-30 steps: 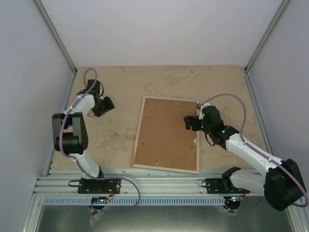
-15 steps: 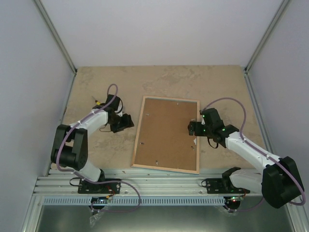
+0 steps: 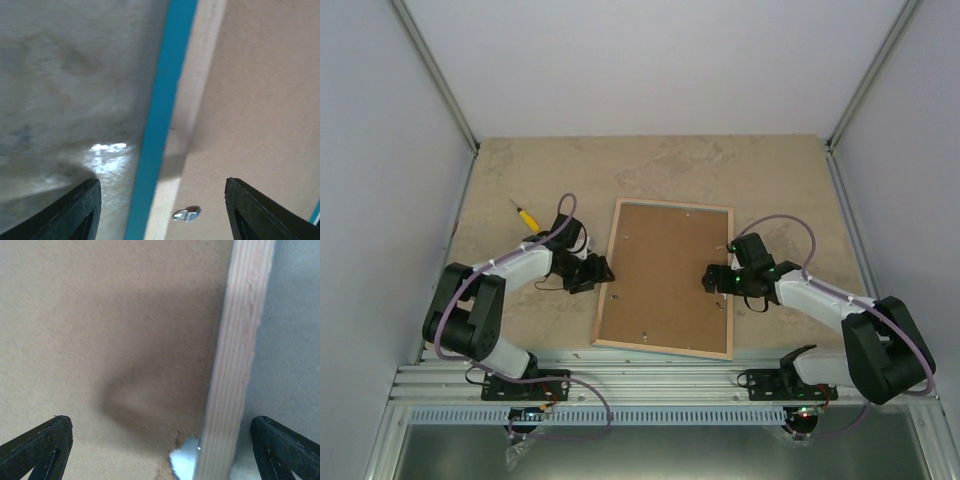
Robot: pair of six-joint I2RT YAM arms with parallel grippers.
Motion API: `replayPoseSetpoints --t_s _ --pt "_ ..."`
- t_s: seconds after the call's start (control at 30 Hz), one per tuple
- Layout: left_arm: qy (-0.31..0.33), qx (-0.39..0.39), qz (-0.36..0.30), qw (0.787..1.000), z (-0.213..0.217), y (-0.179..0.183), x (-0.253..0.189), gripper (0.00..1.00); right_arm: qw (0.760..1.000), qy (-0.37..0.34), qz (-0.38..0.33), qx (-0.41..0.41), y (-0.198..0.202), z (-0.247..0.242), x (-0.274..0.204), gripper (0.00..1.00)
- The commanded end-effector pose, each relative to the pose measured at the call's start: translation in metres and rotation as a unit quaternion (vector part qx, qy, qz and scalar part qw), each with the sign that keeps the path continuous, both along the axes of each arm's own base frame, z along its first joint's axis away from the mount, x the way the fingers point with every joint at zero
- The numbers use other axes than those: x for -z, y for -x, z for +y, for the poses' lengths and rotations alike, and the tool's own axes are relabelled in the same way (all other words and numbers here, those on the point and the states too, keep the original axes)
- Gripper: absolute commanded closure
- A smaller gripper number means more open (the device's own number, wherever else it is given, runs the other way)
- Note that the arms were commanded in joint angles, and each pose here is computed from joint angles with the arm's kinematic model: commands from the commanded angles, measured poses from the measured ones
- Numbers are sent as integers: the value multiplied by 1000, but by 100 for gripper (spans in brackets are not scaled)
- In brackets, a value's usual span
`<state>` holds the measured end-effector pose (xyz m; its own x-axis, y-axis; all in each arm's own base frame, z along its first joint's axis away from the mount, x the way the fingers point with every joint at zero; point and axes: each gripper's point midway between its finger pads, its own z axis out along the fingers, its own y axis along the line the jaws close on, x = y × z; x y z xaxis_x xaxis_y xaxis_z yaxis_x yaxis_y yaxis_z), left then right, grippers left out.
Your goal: Take the photo out of the frame
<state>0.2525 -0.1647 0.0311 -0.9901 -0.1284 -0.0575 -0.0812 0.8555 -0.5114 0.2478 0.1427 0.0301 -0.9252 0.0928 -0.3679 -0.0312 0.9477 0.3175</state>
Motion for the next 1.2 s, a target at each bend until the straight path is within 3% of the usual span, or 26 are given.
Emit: replayPoseSetpoints --t_s 0.0,0.33,0.8,1.0,1.17 --pt "48 5 2 999 -22 -1 -4 30 999 -38 -4 -8 -8 15 -4 2" --pt "85 -3 -19 996 -45 -44 -18 30 997 -61 -30 -34 -46 40 -22 2" --pt "6 -11 -64 998 -54 -145 -3 30 997 -26 -64 -32 -156 21 -13 2" --pt "-37 -13 -73 997 -45 -157 -1 30 998 -24 -59 -26 -171 14 -7 2" --pt "-83 -21 -89 992 -23 -146 -13 28 998 16 -64 -13 -163 -3 -15 2"
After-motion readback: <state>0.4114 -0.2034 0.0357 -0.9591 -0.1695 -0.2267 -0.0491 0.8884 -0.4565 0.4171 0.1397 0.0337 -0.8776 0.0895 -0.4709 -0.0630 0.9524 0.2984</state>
